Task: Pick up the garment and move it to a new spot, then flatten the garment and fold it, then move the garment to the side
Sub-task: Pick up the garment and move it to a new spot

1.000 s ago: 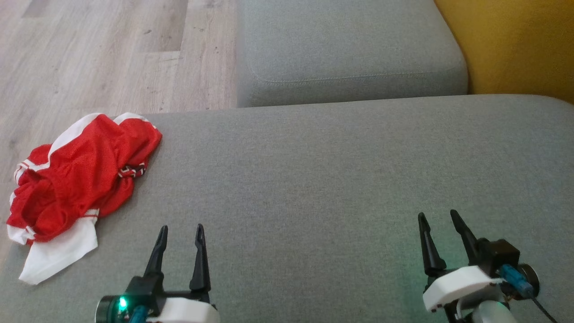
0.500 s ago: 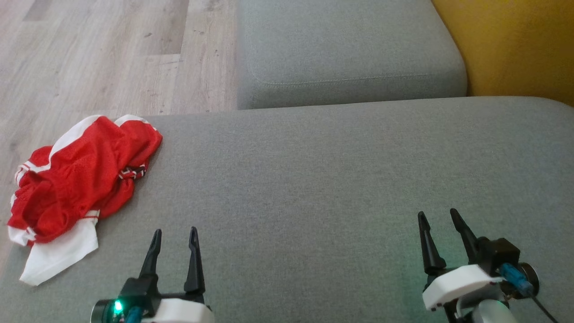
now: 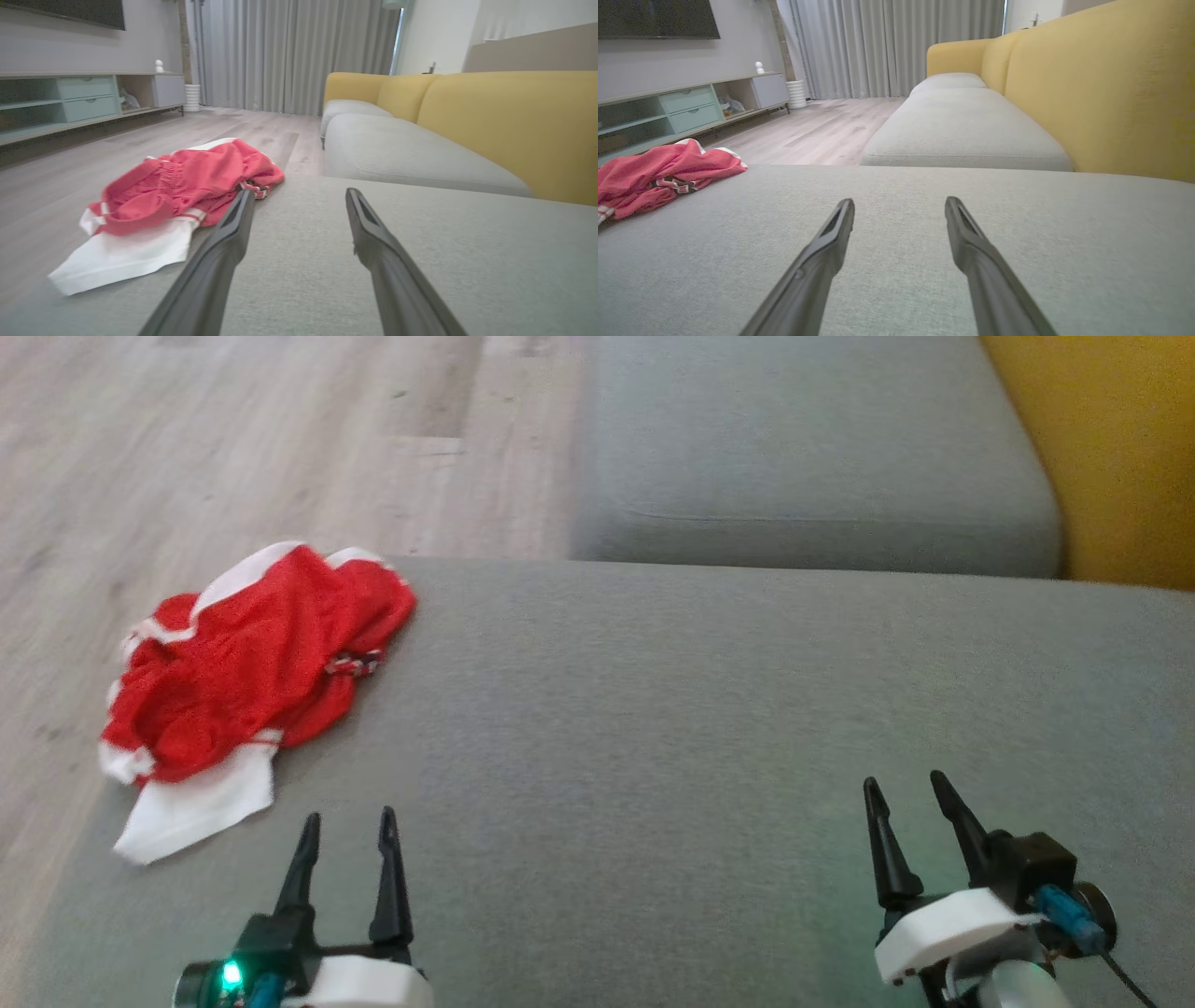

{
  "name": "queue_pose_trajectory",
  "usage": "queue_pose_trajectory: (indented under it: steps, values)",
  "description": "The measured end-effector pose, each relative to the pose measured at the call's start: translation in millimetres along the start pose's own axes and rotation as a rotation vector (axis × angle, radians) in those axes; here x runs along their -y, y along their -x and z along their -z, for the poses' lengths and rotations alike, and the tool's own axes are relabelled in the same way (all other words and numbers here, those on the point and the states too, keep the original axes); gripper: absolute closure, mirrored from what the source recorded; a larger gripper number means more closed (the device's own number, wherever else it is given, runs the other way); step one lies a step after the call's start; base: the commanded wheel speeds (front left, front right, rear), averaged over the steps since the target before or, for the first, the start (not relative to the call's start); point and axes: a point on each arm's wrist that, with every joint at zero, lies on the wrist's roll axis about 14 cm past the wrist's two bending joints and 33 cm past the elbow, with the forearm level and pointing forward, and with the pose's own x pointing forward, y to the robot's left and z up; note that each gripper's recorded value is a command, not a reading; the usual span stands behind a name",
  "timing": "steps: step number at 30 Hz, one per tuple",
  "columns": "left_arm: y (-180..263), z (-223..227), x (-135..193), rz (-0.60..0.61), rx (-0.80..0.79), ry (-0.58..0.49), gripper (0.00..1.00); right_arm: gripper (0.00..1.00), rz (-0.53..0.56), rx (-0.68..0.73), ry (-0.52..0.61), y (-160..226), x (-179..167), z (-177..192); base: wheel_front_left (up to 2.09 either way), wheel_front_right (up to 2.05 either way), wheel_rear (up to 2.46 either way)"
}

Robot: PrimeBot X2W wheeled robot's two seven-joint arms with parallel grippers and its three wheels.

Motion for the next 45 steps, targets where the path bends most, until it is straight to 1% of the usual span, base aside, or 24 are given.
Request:
queue_pose_trajectory:
  steps: [13, 17, 20, 25, 31, 34, 38, 39, 41, 45]
  values:
    - [46.9, -10.6, -77.4, -0.252, 0.051, -0.010, 0.00, 0.00, -0.225, -0.022, 0.013, -27.5, -72.4, 2.2, 0.00, 0.00, 0.00]
    - [67.1, -8.7, -99.8, -0.331, 0.052, -0.007, 0.00, 0.00, -0.282, -0.018, 0.013, -35.8, -91.8, -0.6, 0.00, 0.00, 0.00]
    - [76.1, -16.7, -115.0, -0.390, 0.076, -0.008, 0.00, 0.00, -0.319, -0.026, 0.020, -41.3, -103.9, 2.0, 0.00, 0.00, 0.00]
    - [81.0, -22.8, -124.5, -0.435, 0.088, -0.011, 0.00, 0.00, -0.346, -0.058, 0.033, -49.2, -111.1, 13.8, 0.00, 0.00, 0.00]
    - [77.5, -47.0, -128.1, -0.441, 0.150, -0.038, 0.00, 0.00, -0.362, -0.089, 0.078, -56.7, -112.3, 27.4, 0.00, 0.00, 0.00]
    - [59.8, -80.1, -128.7, -0.420, 0.235, -0.073, 0.00, 0.00, -0.371, -0.101, 0.125, -64.1, -110.9, 35.6, 0.00, 0.00, 0.00]
    - [13.2, -123.0, -125.6, -0.352, 0.328, -0.154, 0.00, 0.00, -0.336, -0.084, 0.170, -90.3, -97.4, 36.7, 0.00, 0.00, 0.00]
    - [-0.9, -126.1, -125.8, -0.331, 0.324, -0.170, 0.00, 0.00, -0.331, -0.079, 0.180, -97.2, -94.7, 37.2, 0.00, 0.00, 0.00]
    - [-30.1, -124.2, -128.7, -0.283, 0.268, -0.210, 0.00, 0.00, -0.324, -0.076, 0.193, -109.2, -89.5, 40.2, 0.00, 0.00, 0.00]
    - [-93.4, -116.7, -144.1, -0.255, 0.136, -0.212, 0.00, 0.00, -0.319, -0.082, 0.237, -132.1, -73.4, 52.4, 0.00, 0.00, 0.00]
